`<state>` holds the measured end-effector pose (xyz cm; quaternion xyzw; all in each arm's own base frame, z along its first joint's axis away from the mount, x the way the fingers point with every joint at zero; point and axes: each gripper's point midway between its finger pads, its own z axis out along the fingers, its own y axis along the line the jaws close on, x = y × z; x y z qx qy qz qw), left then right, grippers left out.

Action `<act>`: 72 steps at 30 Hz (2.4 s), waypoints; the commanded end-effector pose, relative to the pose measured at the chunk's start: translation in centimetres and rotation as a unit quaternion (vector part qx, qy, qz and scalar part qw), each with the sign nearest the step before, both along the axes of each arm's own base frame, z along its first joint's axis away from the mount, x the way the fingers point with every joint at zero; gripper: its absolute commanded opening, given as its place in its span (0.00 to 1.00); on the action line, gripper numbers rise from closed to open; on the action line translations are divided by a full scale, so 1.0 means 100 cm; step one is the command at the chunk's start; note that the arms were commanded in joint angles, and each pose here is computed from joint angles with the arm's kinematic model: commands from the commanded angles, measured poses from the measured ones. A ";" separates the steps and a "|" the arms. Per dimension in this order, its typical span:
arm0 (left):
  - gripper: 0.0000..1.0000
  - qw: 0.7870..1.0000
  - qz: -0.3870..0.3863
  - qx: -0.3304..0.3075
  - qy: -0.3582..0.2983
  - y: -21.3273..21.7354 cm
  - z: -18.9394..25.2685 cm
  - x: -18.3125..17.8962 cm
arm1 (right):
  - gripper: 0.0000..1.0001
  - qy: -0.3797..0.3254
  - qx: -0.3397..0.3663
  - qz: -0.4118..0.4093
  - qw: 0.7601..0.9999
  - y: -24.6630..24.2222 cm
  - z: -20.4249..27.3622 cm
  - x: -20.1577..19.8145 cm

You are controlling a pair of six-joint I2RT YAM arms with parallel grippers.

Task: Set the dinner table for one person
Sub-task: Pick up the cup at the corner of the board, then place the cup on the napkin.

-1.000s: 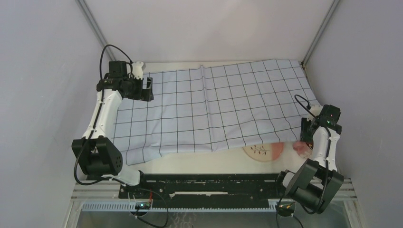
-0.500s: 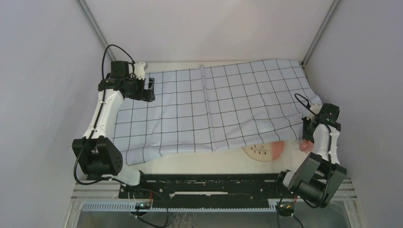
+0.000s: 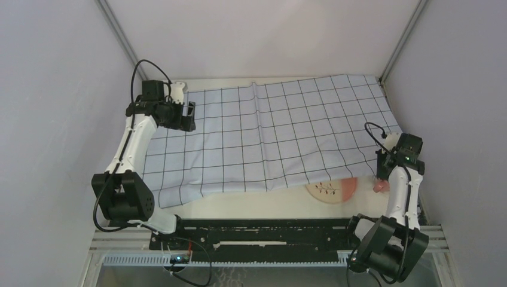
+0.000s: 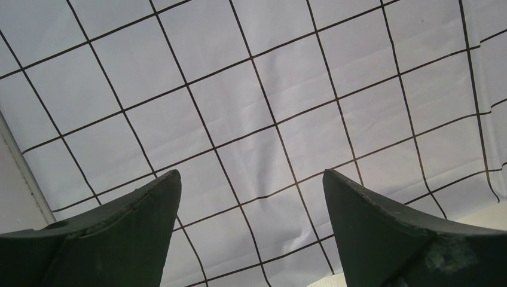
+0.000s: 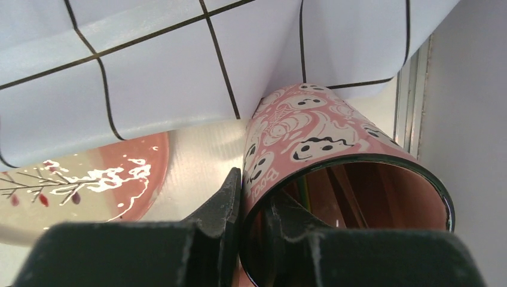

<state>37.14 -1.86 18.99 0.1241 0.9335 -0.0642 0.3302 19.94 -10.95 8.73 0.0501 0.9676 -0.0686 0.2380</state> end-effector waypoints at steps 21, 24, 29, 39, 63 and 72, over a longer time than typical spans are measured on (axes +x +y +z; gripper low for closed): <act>0.93 0.999 0.017 -0.007 -0.031 -0.002 0.004 -0.018 | 0.00 -0.138 -0.039 0.116 0.983 0.091 0.144 0.131; 0.93 0.999 0.030 -0.012 -0.022 -0.002 0.006 -0.021 | 0.00 -0.123 -0.029 0.157 0.979 0.124 0.132 0.154; 0.92 0.999 0.043 -0.014 -0.015 -0.001 0.009 -0.031 | 0.00 -0.107 -0.028 0.217 0.970 0.172 0.115 0.183; 0.92 0.998 0.054 -0.010 -0.039 0.002 0.018 -0.051 | 0.00 -0.099 -0.004 0.297 0.950 0.236 0.074 0.232; 0.93 0.999 0.049 0.014 -0.018 0.008 0.012 -0.073 | 0.00 0.022 -0.022 0.232 0.972 0.160 -0.011 0.242; 0.93 0.998 0.047 0.025 -0.016 0.012 0.010 -0.080 | 0.00 0.046 -0.041 0.189 0.980 0.117 -0.023 0.210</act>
